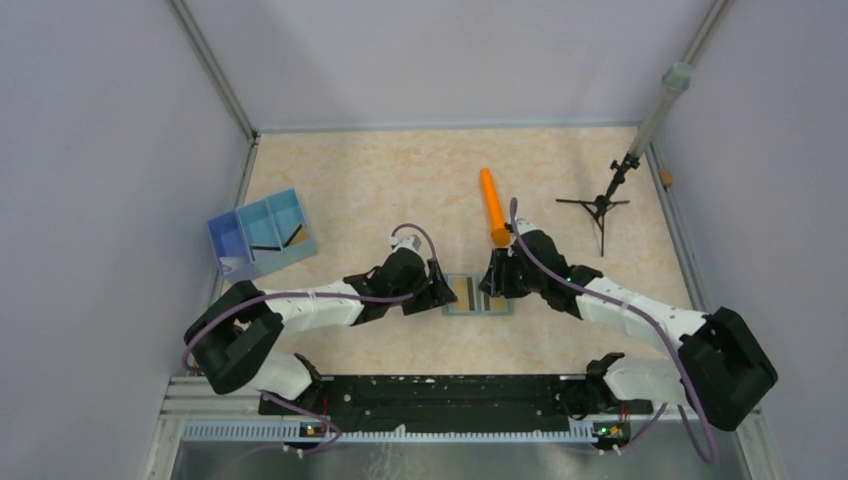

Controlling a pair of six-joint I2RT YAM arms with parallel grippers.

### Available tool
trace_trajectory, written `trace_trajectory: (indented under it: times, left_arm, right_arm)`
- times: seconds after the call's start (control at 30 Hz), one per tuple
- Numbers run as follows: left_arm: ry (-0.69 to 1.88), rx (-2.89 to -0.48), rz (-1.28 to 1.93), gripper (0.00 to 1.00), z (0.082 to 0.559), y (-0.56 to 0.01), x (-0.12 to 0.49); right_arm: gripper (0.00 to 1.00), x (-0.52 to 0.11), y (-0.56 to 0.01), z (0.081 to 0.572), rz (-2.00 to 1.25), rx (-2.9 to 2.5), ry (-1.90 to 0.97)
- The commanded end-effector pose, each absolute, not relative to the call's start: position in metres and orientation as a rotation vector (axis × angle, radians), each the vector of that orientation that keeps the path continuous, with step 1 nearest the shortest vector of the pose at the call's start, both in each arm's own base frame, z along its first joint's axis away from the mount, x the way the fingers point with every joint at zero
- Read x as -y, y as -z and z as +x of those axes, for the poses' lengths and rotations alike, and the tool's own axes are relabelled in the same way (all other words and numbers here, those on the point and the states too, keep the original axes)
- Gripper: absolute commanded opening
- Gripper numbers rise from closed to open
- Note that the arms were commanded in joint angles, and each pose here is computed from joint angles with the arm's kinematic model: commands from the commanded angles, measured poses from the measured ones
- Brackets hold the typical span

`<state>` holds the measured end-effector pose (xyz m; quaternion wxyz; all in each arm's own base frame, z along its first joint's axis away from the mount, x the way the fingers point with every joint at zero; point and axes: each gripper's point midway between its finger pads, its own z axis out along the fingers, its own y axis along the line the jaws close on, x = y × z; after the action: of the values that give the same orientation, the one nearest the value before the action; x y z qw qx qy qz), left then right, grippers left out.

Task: Put the credit cards into the card holder
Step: Insert the credit card into the card holder, then adjust the credit card in the card holder.

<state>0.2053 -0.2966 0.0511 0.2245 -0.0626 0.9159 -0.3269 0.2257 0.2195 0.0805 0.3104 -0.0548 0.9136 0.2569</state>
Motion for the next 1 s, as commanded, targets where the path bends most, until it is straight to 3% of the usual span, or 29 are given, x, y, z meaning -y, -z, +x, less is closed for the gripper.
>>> trace_trajectory:
  times: [0.0,0.17,0.47,0.73,0.97]
  left_arm:
    - [0.925,-2.512,-0.239,0.70,0.209,-0.052,0.293]
    - [1.001,-2.499,-0.253,0.61,0.211,-0.050,0.300]
    - [1.115,-2.483,-0.248,0.51,0.211,-0.043,0.312]
    - [1.042,-2.497,-0.287,0.25,0.214,-0.031,0.302]
    - [1.058,-2.503,-0.281,0.22,0.216,-0.026,0.308]
  right_arm:
    - [0.41,-0.249,-0.083,0.227,-0.161,-2.367,-0.830]
    - [0.32,-0.260,-0.067,0.225,-0.166,-2.398,-0.881]
    - [0.30,-0.258,-0.037,0.222,-0.134,-2.474,-0.851]
    - [0.23,-0.243,-0.015,0.220,-0.064,-2.544,-0.740]
    - [0.22,-0.238,-0.005,0.218,-0.045,-2.572,-0.705]
